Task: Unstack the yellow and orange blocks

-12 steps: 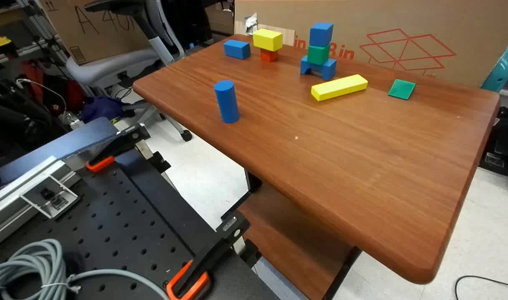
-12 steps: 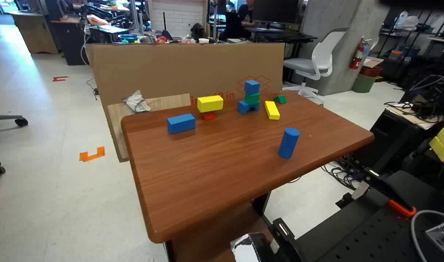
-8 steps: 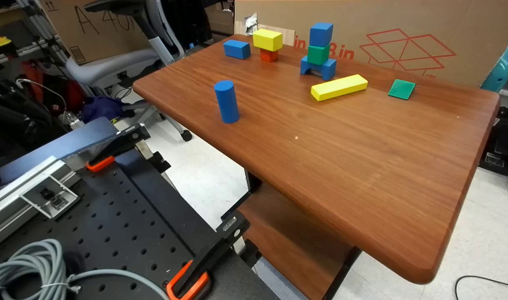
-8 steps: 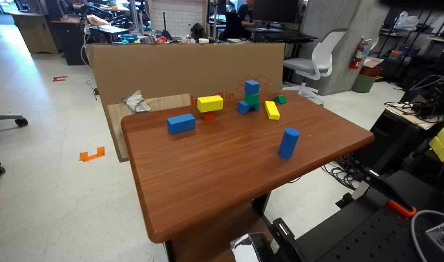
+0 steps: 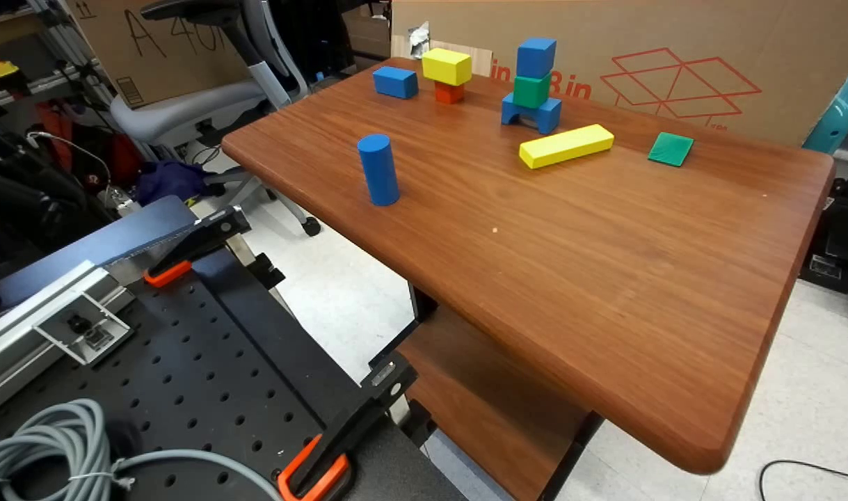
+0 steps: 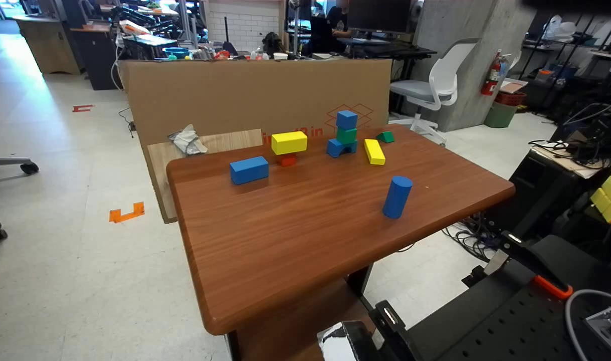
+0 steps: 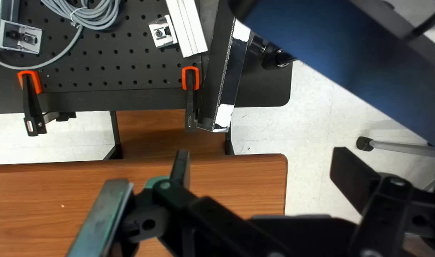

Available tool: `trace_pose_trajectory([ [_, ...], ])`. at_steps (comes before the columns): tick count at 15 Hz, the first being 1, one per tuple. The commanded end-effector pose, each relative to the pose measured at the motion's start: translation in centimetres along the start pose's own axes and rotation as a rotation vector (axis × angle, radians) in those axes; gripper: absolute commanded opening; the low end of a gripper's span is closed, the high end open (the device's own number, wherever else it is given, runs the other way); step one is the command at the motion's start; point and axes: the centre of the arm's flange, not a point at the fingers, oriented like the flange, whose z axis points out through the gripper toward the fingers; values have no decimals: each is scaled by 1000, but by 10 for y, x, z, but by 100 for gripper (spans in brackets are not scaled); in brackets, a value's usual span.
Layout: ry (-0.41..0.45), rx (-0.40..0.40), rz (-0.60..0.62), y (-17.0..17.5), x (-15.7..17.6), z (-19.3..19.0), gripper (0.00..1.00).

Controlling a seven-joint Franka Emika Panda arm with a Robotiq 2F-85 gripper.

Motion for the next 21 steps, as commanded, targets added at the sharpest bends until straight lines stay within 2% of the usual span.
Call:
trace_pose_trajectory([
  [1,3,-14,3,0,6,9,100],
  [8,47,-50,5,15,55,66,100],
  [12,39,-54,6,36,88,105,100],
  [21,66,32,-38,90,152,152,100],
])
